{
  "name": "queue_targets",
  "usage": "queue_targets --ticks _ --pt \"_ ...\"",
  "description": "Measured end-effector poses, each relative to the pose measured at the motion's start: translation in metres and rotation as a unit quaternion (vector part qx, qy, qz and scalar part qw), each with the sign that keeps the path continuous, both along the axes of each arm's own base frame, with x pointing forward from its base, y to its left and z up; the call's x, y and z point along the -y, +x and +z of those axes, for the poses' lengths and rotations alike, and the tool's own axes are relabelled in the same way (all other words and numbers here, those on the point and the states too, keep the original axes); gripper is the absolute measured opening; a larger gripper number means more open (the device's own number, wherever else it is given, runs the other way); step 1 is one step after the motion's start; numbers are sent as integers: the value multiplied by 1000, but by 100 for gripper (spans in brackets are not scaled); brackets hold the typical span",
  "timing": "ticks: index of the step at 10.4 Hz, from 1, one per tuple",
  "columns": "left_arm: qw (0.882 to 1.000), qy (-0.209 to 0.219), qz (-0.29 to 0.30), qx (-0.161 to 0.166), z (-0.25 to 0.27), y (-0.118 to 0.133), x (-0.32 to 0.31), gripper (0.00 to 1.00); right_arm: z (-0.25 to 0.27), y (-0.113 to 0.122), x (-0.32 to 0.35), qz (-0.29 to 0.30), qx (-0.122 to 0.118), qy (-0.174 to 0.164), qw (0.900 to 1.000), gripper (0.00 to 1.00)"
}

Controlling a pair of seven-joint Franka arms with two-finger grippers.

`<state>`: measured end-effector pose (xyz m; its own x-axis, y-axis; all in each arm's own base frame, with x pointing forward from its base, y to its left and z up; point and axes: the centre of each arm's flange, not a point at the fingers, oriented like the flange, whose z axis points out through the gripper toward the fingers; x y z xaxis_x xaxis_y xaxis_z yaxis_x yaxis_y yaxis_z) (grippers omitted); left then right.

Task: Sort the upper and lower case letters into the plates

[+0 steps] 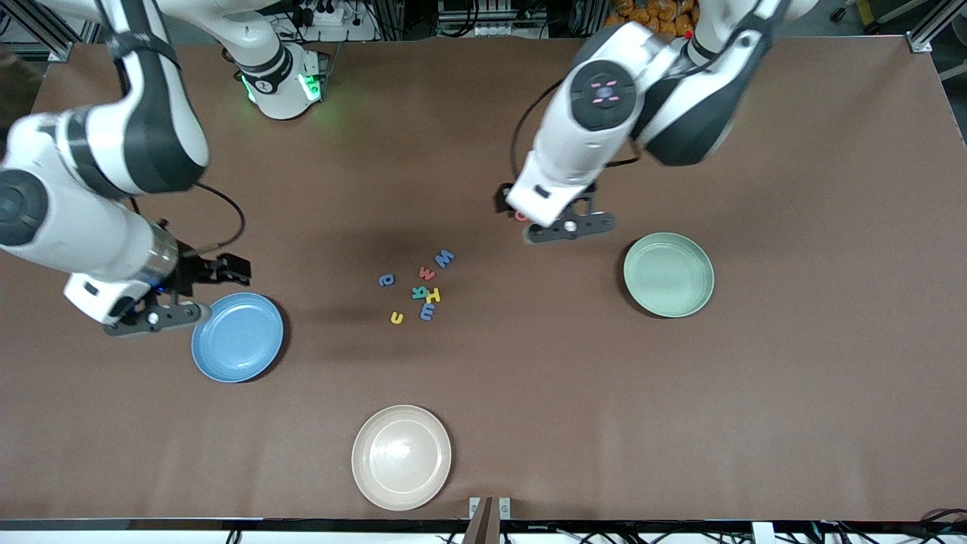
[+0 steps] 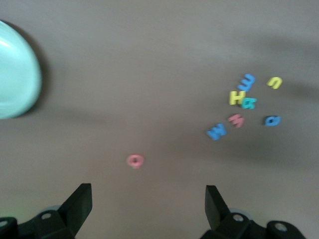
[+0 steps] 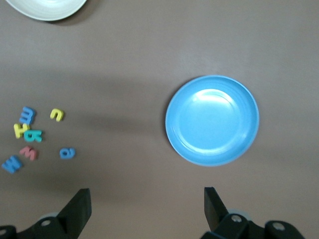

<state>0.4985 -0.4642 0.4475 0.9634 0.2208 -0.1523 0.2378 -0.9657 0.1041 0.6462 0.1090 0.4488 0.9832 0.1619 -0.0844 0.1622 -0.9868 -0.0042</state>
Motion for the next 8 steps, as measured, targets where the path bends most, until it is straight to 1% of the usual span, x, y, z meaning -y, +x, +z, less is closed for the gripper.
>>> queue_targets --ticks 1,3,4,6,7,8 --pt "1000 0 15 8 -31 -9 29 100 -21 6 -14 -5 2 -2 1000 100" --pt "999 16 45 26 -86 -23 65 100 -60 12 -43 -20 3 -6 1000 100" --pt "997 24 60 34 -111 -30 78 100 -78 15 -55 -28 7 0 1000 100" --pt "994 34 90 50 -155 -44 99 100 -114 19 -63 -54 12 34 998 100" --pt "993 34 96 54 -172 -47 104 100 -127 19 -64 -66 8 37 997 100" --pt "994 39 85 63 -186 -48 106 100 -137 17 -70 -84 2 36 996 100"
